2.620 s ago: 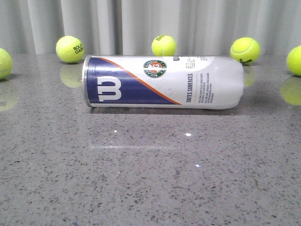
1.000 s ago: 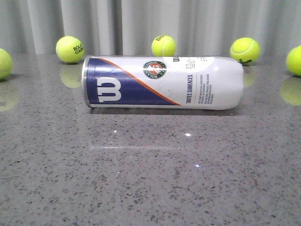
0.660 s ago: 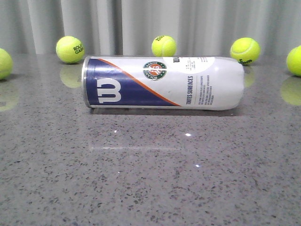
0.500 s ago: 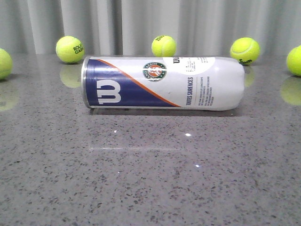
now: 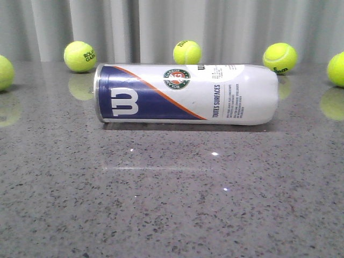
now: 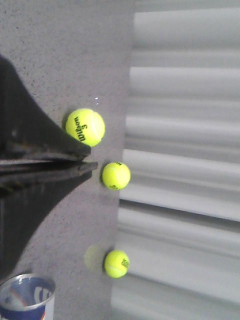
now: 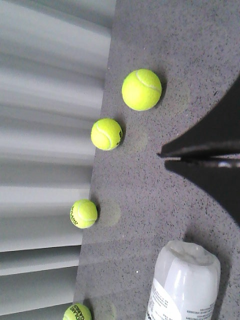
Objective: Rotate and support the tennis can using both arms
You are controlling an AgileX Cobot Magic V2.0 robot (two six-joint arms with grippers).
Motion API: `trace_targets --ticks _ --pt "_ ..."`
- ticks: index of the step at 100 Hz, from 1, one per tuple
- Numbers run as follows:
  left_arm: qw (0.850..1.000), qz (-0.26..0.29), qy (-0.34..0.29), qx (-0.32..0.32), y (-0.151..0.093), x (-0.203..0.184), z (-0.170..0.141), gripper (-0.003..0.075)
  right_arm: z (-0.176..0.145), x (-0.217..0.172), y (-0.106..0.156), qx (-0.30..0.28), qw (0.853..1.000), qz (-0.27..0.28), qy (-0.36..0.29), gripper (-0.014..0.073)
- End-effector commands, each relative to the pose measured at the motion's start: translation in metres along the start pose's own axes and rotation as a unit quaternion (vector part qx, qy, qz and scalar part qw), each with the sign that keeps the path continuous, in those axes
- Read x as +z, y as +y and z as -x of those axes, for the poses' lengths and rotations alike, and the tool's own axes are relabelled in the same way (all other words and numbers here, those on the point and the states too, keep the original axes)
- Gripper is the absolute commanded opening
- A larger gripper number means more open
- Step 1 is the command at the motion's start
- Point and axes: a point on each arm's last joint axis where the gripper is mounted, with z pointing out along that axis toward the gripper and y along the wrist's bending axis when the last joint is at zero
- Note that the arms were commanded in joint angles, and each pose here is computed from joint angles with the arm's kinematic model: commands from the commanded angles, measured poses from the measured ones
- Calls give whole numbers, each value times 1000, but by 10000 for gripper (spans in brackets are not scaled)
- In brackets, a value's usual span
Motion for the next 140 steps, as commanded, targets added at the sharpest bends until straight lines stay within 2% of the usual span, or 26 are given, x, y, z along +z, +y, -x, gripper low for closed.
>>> trace_targets --ticks 1,9,25,38,58,68,75,85,92,110,119,129,140 --pt "999 -6 42 -8 -6 9 34 -21 15 -1 -1 0 999 -7 -47 -67" --pt "996 -8 84 -1 -8 18 53 -21 15 -1 -1 0 999 -7 -47 -67" --pt "986 -9 169 -4 -11 48 71 -21 15 -1 -1 0 999 -7 -47 -67" --pt "973 -8 232 -11 -10 75 68 -21 15 -1 -1 0 999 -7 -47 -67" --pt "956 -4 294 -12 -8 100 52 -14 15 -1 -1 0 999 -7 -47 -67" --pt "952 -11 305 -9 -8 104 50 81 15 -1 -1 0 999 -7 -47 -67" --pt "953 -14 302 -6 -9 105 50 214 15 -1 -1 0 999 -7 -47 -67" --pt "956 -16 293 -12 -9 106 51 454 15 -1 -1 0 999 -7 -47 -67" --pt "956 -25 292 -29 -12 106 52 542 15 -1 -1 0 999 -7 -47 -67" --pt "946 -64 301 -97 -21 120 47 546 15 -1 -1 0 999 -7 -47 -67" --pt "937 -116 306 -120 -30 131 43 546 15 -1 -1 0 999 -7 -47 -67" --pt "919 -188 312 -153 -42 147 38 546 15 -1 -1 0 999 -7 -47 -67" --pt "895 -242 328 -180 -49 164 28 546 15 -1 -1 0 999 -7 -47 -67"
